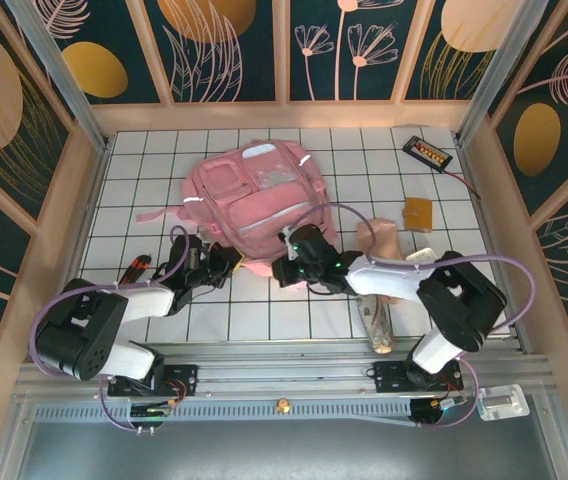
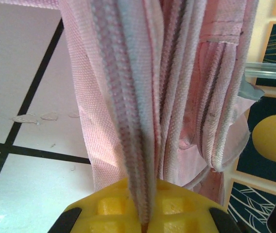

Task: Pack the student bag

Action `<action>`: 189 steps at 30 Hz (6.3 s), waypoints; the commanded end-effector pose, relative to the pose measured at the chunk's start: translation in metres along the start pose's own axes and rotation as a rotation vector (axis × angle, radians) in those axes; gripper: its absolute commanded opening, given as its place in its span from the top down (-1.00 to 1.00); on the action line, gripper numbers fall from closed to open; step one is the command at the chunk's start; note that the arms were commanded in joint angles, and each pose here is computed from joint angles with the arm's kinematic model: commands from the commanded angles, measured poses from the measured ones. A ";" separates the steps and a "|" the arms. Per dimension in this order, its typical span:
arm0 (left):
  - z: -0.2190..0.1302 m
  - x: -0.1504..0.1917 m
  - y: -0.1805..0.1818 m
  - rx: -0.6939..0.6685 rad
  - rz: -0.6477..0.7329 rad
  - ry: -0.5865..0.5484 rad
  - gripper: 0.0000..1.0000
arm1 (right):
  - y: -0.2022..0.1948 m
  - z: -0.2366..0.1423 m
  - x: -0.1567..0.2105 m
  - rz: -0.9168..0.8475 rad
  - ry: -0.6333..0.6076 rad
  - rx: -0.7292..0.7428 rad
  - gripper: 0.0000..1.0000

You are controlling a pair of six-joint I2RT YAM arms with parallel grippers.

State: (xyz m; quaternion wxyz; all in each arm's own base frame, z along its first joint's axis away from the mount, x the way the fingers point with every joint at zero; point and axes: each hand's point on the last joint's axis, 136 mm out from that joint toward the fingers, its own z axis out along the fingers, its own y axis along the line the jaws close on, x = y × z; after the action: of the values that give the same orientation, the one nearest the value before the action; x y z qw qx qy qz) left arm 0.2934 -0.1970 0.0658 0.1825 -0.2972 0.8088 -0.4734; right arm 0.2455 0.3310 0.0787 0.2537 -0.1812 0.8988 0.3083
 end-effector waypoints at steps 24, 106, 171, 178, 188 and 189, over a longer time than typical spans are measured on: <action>-0.004 -0.101 -0.029 -0.127 0.191 -0.124 0.50 | -0.004 -0.022 0.003 0.006 0.032 0.006 1.00; -0.019 -0.057 -0.020 -0.071 0.146 -0.084 1.00 | -0.097 -0.065 -0.001 0.151 0.037 0.237 1.00; 0.036 -0.001 -0.086 -0.035 0.187 0.072 -0.57 | -0.088 -0.047 0.006 0.179 0.034 0.088 1.00; 0.055 -0.001 -0.076 -0.084 0.159 0.114 -0.43 | -0.082 -0.040 0.009 0.177 0.039 0.069 1.00; 0.066 0.005 -0.065 -0.049 0.105 0.149 1.00 | -0.089 -0.054 0.005 0.161 0.016 0.123 0.59; 0.064 0.006 -0.072 -0.023 0.106 0.153 1.00 | -0.091 -0.062 0.002 0.161 -0.002 0.134 0.30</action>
State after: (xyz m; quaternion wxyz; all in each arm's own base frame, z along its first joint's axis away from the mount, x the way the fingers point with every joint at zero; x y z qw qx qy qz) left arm 0.3455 -0.2551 0.0743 0.1387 -0.2392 0.8636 -0.4216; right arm 0.2625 0.2306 0.0571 0.2086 -0.0885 0.9366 0.2673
